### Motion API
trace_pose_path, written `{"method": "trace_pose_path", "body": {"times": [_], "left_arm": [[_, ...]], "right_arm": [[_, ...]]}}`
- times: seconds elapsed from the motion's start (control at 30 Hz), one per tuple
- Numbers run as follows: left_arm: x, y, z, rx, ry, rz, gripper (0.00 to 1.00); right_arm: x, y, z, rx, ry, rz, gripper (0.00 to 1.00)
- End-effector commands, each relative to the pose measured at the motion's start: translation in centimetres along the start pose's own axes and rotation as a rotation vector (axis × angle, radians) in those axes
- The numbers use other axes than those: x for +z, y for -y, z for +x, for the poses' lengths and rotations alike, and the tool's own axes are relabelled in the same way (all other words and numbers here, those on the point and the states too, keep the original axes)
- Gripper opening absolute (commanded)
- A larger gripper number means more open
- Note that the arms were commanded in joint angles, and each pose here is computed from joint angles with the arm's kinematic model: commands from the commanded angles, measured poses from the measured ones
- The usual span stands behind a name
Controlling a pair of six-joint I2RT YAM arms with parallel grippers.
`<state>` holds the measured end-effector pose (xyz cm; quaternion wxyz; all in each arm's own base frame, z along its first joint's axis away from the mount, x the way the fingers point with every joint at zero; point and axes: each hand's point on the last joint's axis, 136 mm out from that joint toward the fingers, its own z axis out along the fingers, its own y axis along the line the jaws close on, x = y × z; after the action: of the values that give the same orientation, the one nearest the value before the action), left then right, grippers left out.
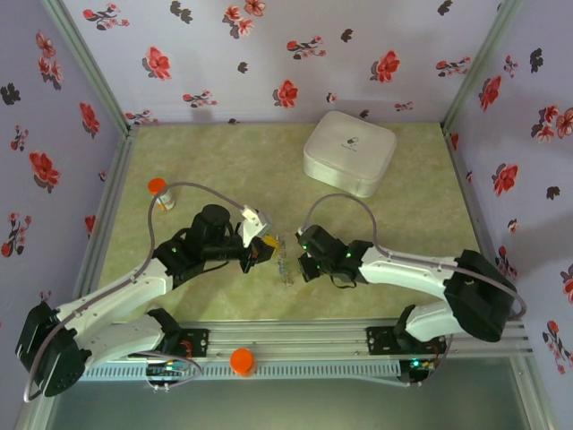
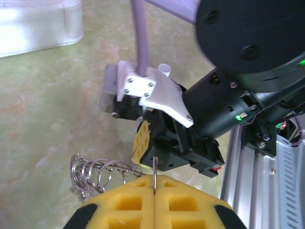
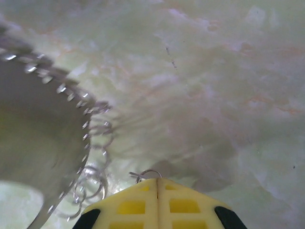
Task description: Put the keys on the keyring
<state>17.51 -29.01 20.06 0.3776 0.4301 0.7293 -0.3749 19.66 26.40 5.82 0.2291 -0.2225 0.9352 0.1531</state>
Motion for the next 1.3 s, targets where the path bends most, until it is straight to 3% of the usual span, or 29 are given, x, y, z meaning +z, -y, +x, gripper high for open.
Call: {"method": "trace_pose_path", "body": {"times": [0.0,0.03,0.1,0.3,0.53,0.63,0.8,1.0,1.27], "left_arm": [[-0.6,-0.3,-1.7,0.161,0.079,-0.051,0.00],[-0.6,-0.3,-1.6,0.183,0.076,-0.058,0.00],[-0.8,-0.3,-1.4,0.232,0.076,-0.064,0.00],[-0.8,0.1,-1.0,0.345,0.115,-0.058,0.00],[-0.3,1.1,-0.5,0.517,0.123,0.006,0.00],[-0.1,-0.2,-0.9,0.513,0.101,-0.062,0.00],[0.1,-0.2,-0.1,0.527,0.030,-0.049,0.00],[0.4,0.3,1.1,0.792,0.046,-0.086,0.00],[0.3,1.3,0.8,1.062,0.089,-0.107,0.00]], "right_arm": [[0.8,0.5,0.2,0.086,-0.040,0.012,0.00],[0.9,0.5,0.2,0.094,-0.038,0.007,0.02],[0.8,0.4,-0.3,0.118,-0.027,-0.020,0.20],[-2.1,1.0,-3.3,0.144,0.051,-0.134,0.32],[-6.7,-1.3,-6.1,-0.037,0.164,-0.330,0.33],[-7.7,-1.1,-7.1,-0.036,0.202,-0.344,0.33],[-9.1,-1.9,-7.6,-0.076,0.257,-0.411,0.36],[-11.4,-2.7,-8.4,-0.145,0.428,-0.475,0.40],[-13.4,-5.1,-8.2,-0.168,0.377,-0.611,0.35]]}}
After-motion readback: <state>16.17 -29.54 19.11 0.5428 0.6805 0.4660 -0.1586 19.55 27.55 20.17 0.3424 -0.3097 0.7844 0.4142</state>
